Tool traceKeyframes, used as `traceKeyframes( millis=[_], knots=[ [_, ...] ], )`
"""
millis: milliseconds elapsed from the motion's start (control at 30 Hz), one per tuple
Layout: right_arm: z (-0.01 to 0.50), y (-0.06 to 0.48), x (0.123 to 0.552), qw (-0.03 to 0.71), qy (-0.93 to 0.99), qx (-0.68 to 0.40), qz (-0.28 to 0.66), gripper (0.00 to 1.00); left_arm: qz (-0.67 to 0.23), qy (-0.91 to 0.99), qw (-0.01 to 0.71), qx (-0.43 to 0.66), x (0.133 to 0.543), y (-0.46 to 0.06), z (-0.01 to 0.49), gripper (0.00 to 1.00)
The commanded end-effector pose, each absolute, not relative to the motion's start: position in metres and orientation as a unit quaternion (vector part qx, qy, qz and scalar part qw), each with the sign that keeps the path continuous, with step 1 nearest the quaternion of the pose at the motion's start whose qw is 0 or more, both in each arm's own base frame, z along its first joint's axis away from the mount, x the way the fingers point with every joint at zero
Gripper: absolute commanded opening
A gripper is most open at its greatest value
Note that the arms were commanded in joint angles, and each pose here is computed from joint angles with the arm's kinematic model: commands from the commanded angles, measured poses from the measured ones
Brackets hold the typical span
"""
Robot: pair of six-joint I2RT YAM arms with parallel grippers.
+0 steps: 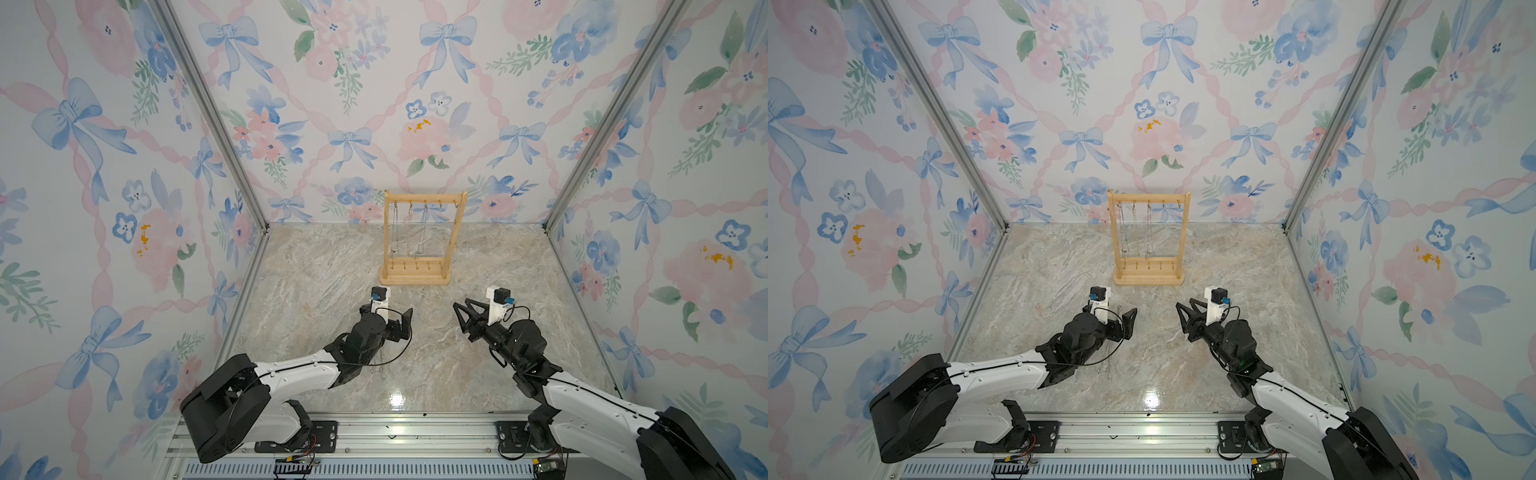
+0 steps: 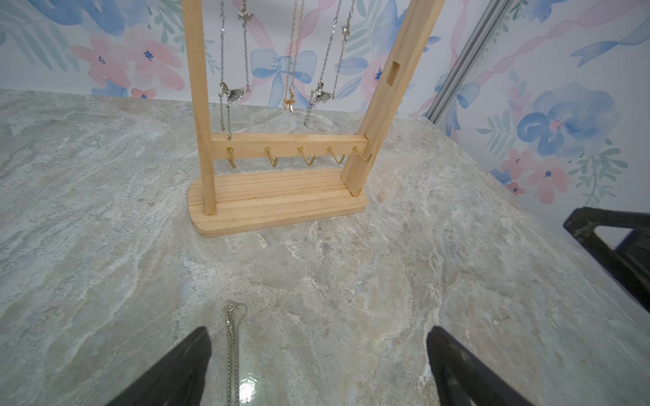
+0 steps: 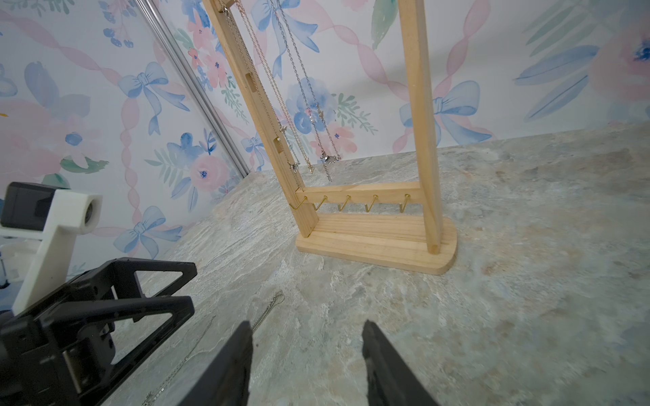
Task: Take the necklace off the jewelry display stand
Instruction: Take off the necklace from the stand.
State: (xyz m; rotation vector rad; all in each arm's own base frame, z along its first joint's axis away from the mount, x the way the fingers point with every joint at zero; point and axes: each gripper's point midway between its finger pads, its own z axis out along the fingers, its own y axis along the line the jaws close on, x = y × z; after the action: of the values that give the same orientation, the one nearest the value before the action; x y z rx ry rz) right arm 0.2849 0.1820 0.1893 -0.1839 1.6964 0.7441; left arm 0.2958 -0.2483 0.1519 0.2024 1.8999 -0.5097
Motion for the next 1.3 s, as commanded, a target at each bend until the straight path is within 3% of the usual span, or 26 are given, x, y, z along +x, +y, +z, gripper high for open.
traceKeyframes(
  millis=[0,167,667,1267],
  knots=[
    [0.207,0.178,0.299,0.611,0.733,-0.078,0.29,0.52,-0.226,0.798,0.554,0.076,0.302,-0.244,0.154,0.98],
    [0.235,0.183,0.312,0.616,0.728,-0.067,0.294,0.51,-0.251,0.794,0.549,0.076,0.31,-0.255,0.16,0.98],
    [0.311,0.24,0.404,0.567,0.779,-0.078,0.255,0.42,-0.236,0.803,0.545,0.048,0.31,-0.237,0.141,0.98],
    [0.323,0.286,0.468,0.543,0.795,-0.111,0.247,0.38,-0.248,0.775,0.581,0.024,0.301,-0.218,0.173,0.98]
  ],
)
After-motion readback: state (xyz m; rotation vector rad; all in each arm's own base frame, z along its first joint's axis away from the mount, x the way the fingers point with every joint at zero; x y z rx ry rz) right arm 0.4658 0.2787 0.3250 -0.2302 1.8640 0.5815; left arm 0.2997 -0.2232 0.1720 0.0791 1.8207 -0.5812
